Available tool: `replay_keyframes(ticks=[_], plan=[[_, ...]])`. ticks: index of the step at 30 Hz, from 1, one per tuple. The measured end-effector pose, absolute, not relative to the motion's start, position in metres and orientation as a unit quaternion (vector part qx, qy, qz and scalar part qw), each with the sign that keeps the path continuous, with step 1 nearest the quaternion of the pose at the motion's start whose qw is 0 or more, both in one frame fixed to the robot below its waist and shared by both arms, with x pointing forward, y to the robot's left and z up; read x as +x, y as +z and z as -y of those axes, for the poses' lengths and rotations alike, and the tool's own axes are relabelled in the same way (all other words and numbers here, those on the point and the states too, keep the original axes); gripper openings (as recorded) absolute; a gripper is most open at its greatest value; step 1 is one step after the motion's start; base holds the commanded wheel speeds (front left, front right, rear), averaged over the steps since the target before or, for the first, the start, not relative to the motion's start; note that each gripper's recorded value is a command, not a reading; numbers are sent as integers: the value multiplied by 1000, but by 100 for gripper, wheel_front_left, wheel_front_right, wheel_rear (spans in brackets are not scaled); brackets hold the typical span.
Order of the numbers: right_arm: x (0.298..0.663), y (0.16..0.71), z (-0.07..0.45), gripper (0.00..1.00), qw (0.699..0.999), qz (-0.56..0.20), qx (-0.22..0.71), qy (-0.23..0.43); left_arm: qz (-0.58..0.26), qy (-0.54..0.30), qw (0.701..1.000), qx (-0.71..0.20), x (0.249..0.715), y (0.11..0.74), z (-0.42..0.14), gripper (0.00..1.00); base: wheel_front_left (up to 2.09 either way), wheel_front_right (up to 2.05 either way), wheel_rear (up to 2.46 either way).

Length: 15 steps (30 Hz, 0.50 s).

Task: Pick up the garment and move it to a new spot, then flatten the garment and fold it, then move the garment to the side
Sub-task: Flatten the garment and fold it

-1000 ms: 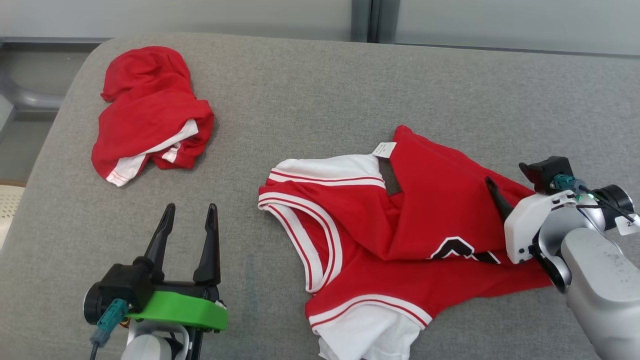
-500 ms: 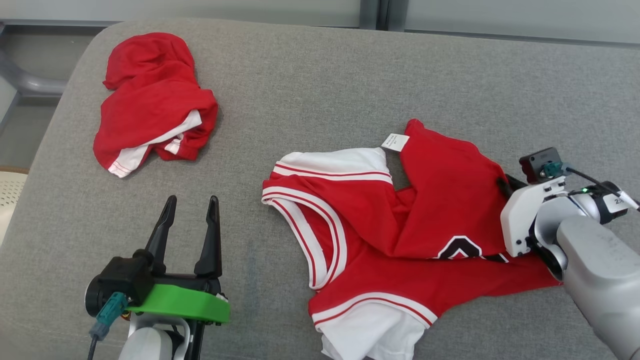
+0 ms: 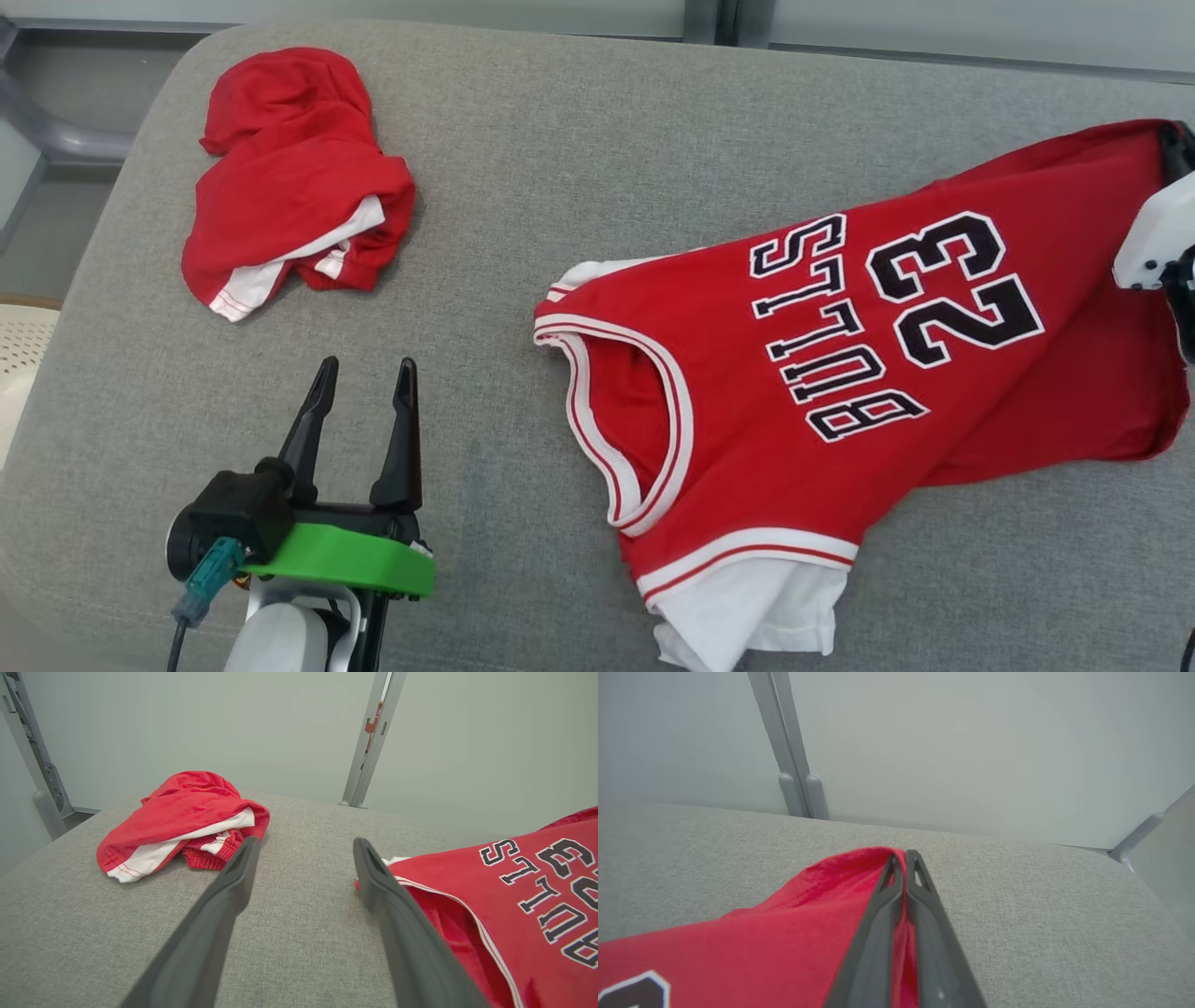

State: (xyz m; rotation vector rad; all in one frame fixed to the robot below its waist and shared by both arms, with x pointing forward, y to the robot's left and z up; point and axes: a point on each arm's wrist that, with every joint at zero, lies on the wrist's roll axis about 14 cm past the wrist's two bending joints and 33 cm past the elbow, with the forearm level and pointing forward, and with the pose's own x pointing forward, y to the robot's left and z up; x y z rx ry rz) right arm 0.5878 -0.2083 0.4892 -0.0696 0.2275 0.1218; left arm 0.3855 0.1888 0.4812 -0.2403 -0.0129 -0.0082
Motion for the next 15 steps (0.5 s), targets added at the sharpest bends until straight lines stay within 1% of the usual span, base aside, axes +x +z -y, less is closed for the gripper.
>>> replay_keyframes(ticks=[1, 2, 3, 4, 11, 15], plan=[[589, 489, 210, 0, 992, -112, -29, 54, 6, -2, 993, -120, 385, 481, -190, 100, 0, 0, 0], [588, 486, 206, 28, 992, -114, -24, 55, 6, -1, 993, -120, 385, 481, -190, 100, 0, 0, 0], [587, 481, 200, 77, 991, -117, -20, 57, 6, -1, 993, -120, 384, 481, -191, 100, 0, 0, 0], [586, 478, 196, 100, 991, -119, -18, 61, 6, -1, 993, -120, 384, 481, -191, 100, 0, 0, 0], [573, 477, 192, 100, 991, -109, -23, 67, 9, -4, 993, -121, 384, 483, -189, 100, 0, 0, 0], [566, 497, 191, 100, 994, -72, -18, 75, 13, -12, 993, -120, 383, 486, -184, 100, 0, 0, 0]])
